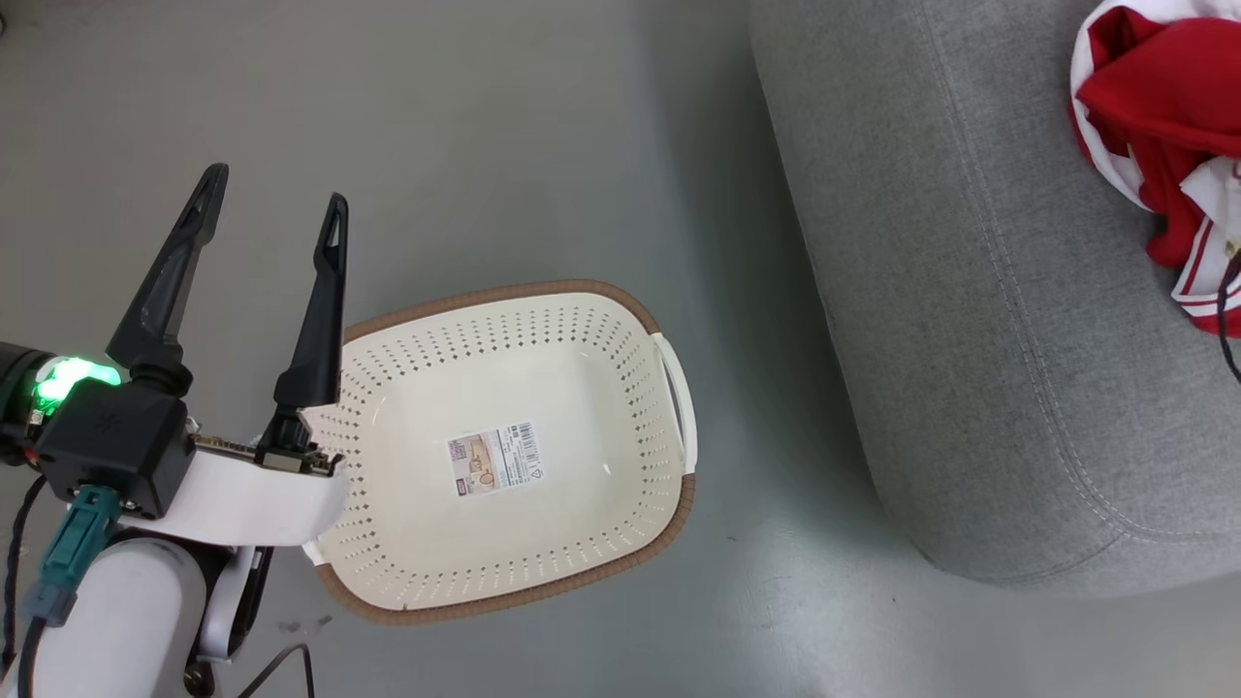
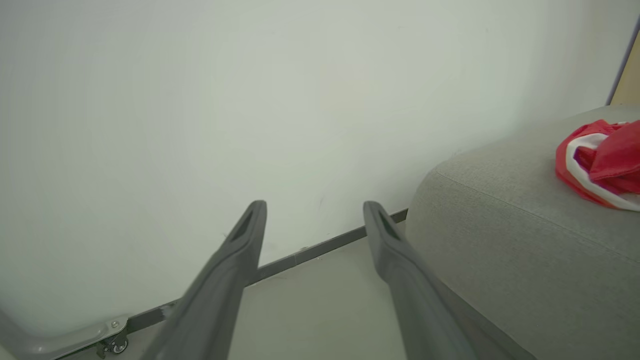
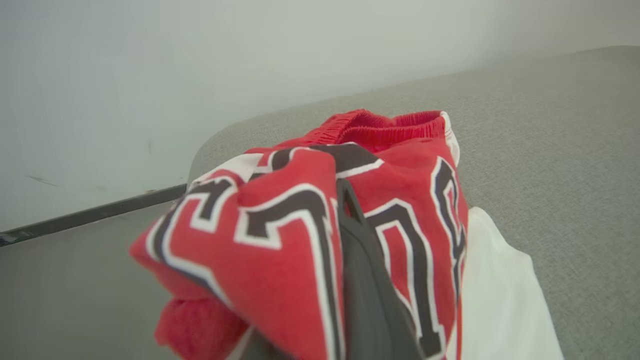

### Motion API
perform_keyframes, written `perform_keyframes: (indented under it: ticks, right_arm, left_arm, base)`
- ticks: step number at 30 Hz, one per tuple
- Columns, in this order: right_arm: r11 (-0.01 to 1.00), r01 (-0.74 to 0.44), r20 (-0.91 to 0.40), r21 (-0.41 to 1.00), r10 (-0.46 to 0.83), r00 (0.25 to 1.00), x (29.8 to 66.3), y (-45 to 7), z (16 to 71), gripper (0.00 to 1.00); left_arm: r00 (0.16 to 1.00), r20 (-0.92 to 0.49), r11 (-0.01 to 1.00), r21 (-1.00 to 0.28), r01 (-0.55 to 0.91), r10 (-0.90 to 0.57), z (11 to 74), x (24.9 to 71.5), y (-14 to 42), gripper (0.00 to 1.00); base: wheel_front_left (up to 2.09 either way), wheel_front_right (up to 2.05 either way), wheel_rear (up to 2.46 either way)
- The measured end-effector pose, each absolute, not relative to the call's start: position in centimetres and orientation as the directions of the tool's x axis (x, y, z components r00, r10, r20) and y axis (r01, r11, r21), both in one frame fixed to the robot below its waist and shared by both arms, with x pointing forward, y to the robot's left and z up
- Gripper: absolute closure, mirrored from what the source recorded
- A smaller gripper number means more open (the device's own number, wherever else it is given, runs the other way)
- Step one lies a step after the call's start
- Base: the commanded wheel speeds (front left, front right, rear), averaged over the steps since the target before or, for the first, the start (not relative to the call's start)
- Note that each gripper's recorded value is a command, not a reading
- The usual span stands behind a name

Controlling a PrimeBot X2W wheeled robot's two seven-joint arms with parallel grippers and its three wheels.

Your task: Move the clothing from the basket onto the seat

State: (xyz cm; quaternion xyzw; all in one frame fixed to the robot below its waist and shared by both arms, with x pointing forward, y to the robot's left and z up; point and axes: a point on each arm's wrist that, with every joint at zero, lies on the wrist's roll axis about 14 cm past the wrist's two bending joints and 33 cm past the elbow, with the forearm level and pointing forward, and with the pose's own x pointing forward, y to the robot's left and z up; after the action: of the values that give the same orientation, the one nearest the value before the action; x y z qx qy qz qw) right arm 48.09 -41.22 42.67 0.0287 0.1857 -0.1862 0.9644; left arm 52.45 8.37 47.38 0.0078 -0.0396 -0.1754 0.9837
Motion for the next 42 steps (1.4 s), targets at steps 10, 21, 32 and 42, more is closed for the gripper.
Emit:
perform_keyframes:
  ticks: [10,21,32,42]
  right_arm:
    - [0.938,0.344,-0.391,-0.038,-0.331,0.859,46.1,-40.7,41.7,0.28]
    - [0.955,0.284,-0.378,-0.091,-0.297,0.877,44.3,-40.1,42.2,0.0]
    - [0.972,0.214,-0.337,-0.099,-0.235,0.912,42.8,-38.3,43.1,0.0]
    - [0.988,0.137,-0.237,-0.076,-0.151,0.96,42.8,-35.5,45.6,0.0]
  left_arm:
    - [0.928,0.084,0.931,-0.003,0.364,-0.362,46.9,52.6,6.8,0.0]
    - [0.92,0.099,0.924,-0.014,0.382,-0.379,47.1,52.6,5.7,0.0]
    - [0.925,0.122,0.929,-0.04,0.367,-0.36,48.0,52.6,5.4,0.0]
    - [0.942,0.126,0.947,-0.038,0.318,-0.312,48.8,52.1,6.6,0.0]
  base:
    - [0.0,0.0,0.0]
    - [0.0,0.0,0.0]
    - [0.0,0.0,0.0]
    - [0.0,0.0,0.0]
